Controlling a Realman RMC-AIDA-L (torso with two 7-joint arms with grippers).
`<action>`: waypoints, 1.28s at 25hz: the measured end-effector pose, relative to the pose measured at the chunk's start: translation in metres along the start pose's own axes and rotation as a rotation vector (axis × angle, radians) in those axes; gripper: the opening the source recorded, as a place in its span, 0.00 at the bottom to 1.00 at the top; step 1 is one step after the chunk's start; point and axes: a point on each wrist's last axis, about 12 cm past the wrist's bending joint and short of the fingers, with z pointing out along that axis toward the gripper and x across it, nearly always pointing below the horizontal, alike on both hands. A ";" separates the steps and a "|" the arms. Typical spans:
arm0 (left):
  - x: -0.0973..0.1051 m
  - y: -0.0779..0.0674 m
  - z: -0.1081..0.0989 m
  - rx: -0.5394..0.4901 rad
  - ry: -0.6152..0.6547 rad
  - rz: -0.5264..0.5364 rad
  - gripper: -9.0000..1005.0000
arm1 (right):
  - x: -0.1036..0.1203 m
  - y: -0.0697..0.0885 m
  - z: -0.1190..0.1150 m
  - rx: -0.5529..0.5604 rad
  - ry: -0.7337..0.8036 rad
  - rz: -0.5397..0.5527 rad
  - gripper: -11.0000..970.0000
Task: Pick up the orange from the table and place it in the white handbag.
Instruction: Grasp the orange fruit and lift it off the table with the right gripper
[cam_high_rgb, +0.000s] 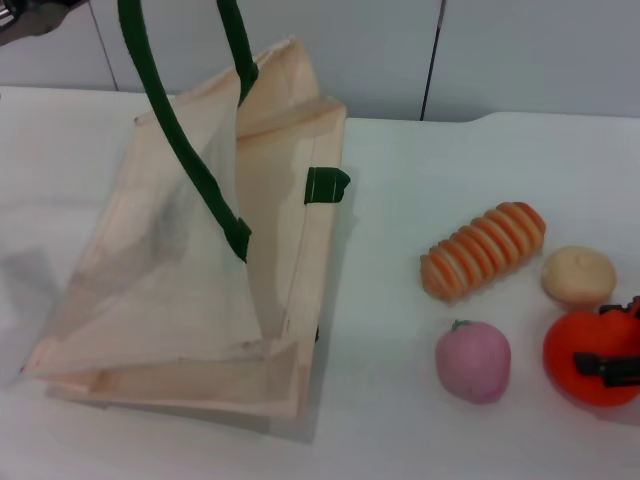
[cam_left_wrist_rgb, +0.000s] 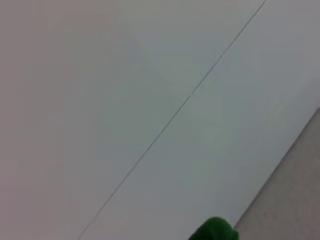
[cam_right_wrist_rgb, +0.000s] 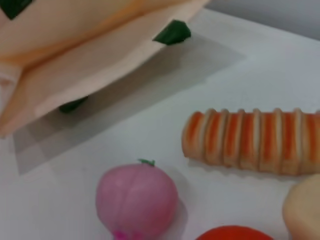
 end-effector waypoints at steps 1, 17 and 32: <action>0.000 0.000 0.000 0.001 0.000 0.000 0.12 | 0.000 0.000 0.000 0.001 0.002 0.000 0.92; 0.000 0.000 0.000 0.002 -0.001 -0.003 0.12 | -0.002 0.000 0.000 0.002 0.007 -0.004 0.70; 0.000 -0.001 0.000 0.009 0.001 -0.010 0.12 | -0.009 0.001 -0.005 -0.023 -0.003 -0.037 0.53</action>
